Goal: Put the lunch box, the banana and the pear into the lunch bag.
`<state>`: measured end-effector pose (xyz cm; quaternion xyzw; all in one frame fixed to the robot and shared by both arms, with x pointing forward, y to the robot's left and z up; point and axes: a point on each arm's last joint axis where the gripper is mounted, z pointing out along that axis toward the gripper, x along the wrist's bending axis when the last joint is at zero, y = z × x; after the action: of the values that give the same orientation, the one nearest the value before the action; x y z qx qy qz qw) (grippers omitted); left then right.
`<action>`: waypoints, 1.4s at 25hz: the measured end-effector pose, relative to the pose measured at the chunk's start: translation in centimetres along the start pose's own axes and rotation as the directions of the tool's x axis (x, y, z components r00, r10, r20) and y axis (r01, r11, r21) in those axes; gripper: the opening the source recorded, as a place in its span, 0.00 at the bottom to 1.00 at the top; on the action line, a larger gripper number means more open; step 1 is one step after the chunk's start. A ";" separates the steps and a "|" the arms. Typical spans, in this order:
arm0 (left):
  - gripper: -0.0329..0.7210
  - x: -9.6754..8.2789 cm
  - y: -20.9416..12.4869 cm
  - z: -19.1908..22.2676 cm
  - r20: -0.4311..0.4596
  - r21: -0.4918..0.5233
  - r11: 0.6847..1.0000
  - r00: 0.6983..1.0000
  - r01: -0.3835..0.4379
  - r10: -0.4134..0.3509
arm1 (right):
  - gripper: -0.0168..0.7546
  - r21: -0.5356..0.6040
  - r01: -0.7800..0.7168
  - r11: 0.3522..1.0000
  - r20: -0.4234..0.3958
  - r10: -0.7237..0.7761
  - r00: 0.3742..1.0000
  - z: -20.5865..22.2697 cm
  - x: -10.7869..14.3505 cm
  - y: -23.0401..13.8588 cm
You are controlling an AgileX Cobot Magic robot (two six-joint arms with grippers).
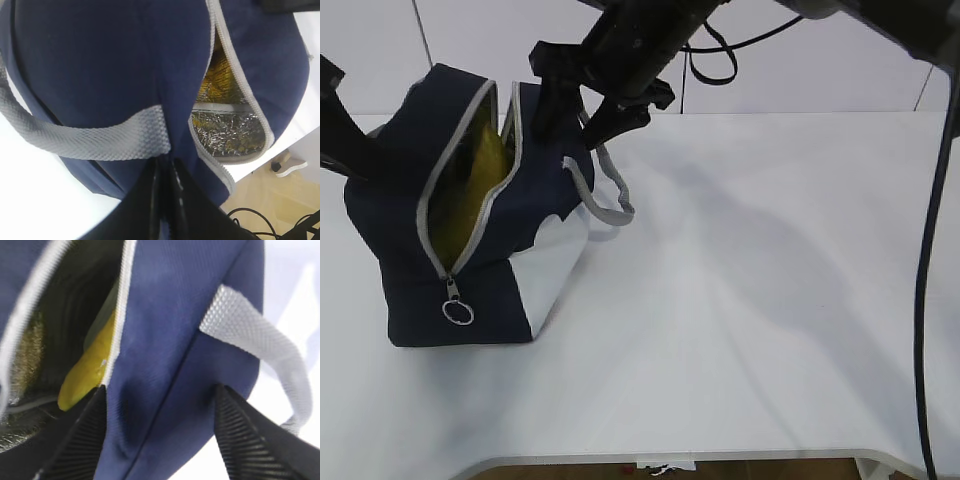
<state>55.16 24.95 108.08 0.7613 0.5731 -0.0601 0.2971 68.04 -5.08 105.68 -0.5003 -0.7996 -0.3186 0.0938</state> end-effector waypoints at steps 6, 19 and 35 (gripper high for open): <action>0.04 -0.1 0.1 0.0 0.011 -0.006 1.000 1.000 0.006 -0.006 | 0.40 0.021 -0.017 1.000 -0.005 0.017 1.000 1.3 -0.6 -0.2; 0.04 -4.1 1.4 0.8 0.277 -0.109 0.992 0.961 0.060 -0.028 | 0.03 -0.026 0.050 0.998 0.080 -0.048 0.996 -2.2 0.5 0.1; 0.04 -7.7 2.8 5.9 0.358 -0.147 0.986 0.934 0.073 -0.016 | 0.02 -0.039 0.045 0.998 0.329 -0.030 0.944 -7.1 0.5 -1.1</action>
<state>56.60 14.99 107.68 0.6988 0.5299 -0.1580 0.4538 65.60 -9.33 111.03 -0.5330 -0.8059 -0.2511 -0.0583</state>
